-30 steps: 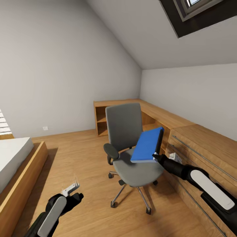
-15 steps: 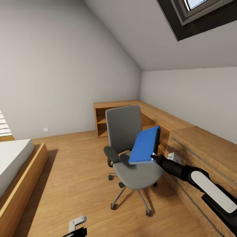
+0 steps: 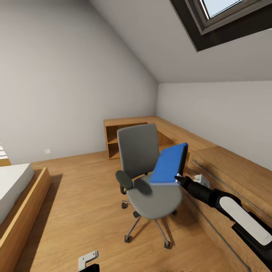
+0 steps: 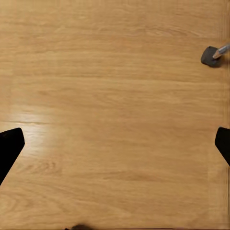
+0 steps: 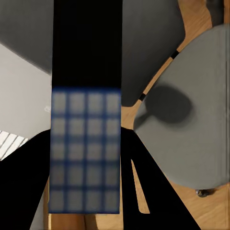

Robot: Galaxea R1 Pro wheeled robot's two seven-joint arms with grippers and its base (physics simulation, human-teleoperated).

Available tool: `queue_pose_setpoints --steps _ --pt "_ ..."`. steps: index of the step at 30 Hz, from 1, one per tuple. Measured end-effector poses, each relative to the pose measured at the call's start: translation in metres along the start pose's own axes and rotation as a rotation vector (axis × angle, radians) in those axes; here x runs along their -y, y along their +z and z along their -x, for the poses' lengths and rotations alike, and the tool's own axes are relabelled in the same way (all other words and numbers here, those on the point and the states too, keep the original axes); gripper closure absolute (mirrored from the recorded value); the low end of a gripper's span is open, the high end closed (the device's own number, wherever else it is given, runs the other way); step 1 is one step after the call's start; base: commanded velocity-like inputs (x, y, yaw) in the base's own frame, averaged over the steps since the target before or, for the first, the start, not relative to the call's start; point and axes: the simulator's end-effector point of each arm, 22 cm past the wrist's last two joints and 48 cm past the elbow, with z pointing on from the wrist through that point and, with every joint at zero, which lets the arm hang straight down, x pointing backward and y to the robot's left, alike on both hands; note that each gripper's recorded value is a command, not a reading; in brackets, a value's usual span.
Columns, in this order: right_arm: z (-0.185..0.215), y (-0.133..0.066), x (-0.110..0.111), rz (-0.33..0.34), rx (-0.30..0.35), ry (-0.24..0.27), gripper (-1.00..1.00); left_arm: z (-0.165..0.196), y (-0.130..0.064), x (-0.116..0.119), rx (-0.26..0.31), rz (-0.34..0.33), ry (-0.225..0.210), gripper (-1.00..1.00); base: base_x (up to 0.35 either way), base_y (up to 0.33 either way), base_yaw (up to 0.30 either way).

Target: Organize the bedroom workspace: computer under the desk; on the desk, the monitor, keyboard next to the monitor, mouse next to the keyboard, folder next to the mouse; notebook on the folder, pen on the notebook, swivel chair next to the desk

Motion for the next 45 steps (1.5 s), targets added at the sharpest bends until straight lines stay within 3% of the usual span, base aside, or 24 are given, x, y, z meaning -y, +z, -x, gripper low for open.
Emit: queue_pose_setpoints --steps 10,15,18,24,34,45 --pt "0.021 -0.009 -0.004 -0.016 0.012 -0.004 1.00 0.011 -0.014 0.001 -0.001 -0.002 -0.002 -1.00 -0.300 0.006 -0.284" --pt "0.031 -0.016 -0.010 -0.007 0.003 0.041 1.00 0.012 -0.021 -0.004 -0.010 0.011 -0.004 -1.00 -0.181 0.045 -0.299" --pt "0.047 -0.022 -0.014 0.001 0.014 0.063 1.00 0.013 -0.022 -0.014 -0.019 0.034 -0.030 -1.00 -0.031 0.008 -0.299" --pt "0.043 -0.028 -0.028 0.029 -0.057 0.101 1.00 0.026 -0.028 -0.024 0.011 0.055 -0.075 -1.00 -0.006 0.001 -0.299" --pt "0.041 -0.030 -0.026 0.030 -0.078 0.102 1.00 0.034 -0.028 -0.027 0.051 0.063 -0.092 -1.00 -0.015 0.013 -0.296" --pt "0.043 -0.028 -0.020 0.015 -0.072 0.106 1.00 0.026 -0.025 -0.041 0.060 0.093 -0.083 -1.00 -0.193 0.243 -0.274"
